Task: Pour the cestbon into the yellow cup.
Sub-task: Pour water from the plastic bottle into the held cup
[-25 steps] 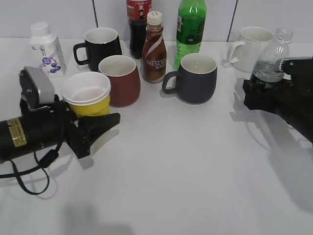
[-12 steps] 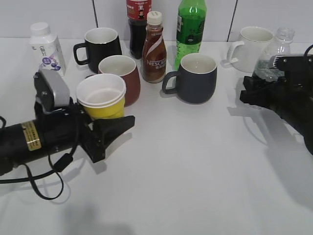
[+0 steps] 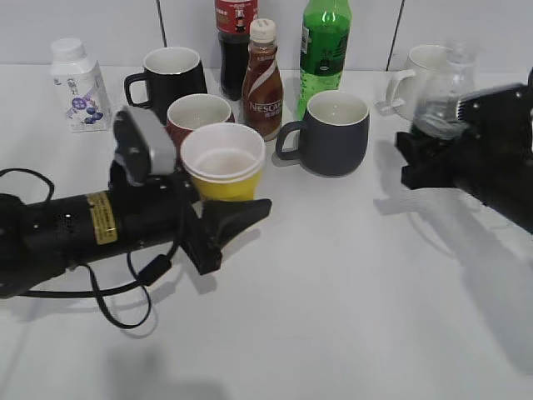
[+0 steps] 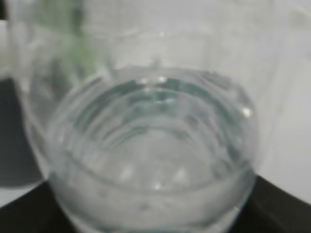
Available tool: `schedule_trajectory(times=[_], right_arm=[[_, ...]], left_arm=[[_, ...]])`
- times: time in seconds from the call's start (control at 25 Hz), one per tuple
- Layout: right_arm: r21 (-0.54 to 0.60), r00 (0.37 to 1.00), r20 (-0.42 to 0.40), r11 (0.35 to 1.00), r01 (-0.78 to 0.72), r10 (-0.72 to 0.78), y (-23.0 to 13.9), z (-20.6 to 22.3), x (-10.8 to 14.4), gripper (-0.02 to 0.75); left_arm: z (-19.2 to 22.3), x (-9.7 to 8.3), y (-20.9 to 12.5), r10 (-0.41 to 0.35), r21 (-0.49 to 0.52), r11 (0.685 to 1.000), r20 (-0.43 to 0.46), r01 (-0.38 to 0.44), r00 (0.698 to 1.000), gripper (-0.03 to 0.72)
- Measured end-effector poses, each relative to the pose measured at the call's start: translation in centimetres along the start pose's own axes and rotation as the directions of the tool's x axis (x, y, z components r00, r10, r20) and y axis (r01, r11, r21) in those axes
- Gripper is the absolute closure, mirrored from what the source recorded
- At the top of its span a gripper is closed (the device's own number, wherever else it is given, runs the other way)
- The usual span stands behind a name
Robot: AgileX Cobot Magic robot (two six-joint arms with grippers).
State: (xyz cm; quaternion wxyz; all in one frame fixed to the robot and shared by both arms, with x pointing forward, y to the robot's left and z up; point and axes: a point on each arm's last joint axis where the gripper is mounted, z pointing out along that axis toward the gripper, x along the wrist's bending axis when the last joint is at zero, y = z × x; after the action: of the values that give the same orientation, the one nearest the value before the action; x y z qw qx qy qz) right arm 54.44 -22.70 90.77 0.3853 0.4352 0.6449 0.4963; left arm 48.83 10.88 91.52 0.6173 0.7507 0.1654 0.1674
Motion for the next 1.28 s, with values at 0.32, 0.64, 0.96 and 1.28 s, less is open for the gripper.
schedule_trajectory(times=[0.32, 0.64, 0.96, 1.28], right_arm=[[-0.119, 0.946, -0.218, 0.969, 0.217, -0.239, 3.1, -1.4, 2.1, 0.289], [-0.18, 0.857, -0.226, 0.884, 0.431, -0.463, 4.1, -2.1, 2.4, 0.289], [-0.206, 0.787, -0.215, 0.815, 0.542, -0.578, 4.1, -2.0, 2.5, 0.289], [-0.274, 0.757, -0.19, 0.774, 0.57, -0.625, 5.7, -1.2, 2.5, 0.289]], left_arm=[[0.9, 0.0, 0.0, -0.065, 0.068, 0.996, -0.003, 0.065, 0.998, 0.251], [1.7, -0.8, 0.3, -0.069, 0.108, 0.992, 0.076, 0.061, 0.995, 0.251], [4.2, -2.5, 1.7, -0.011, 0.154, 0.988, 0.151, -0.013, 0.988, 0.251], [4.4, -2.3, 2.0, -0.038, 0.144, 0.989, 0.114, 0.021, 0.993, 0.251]])
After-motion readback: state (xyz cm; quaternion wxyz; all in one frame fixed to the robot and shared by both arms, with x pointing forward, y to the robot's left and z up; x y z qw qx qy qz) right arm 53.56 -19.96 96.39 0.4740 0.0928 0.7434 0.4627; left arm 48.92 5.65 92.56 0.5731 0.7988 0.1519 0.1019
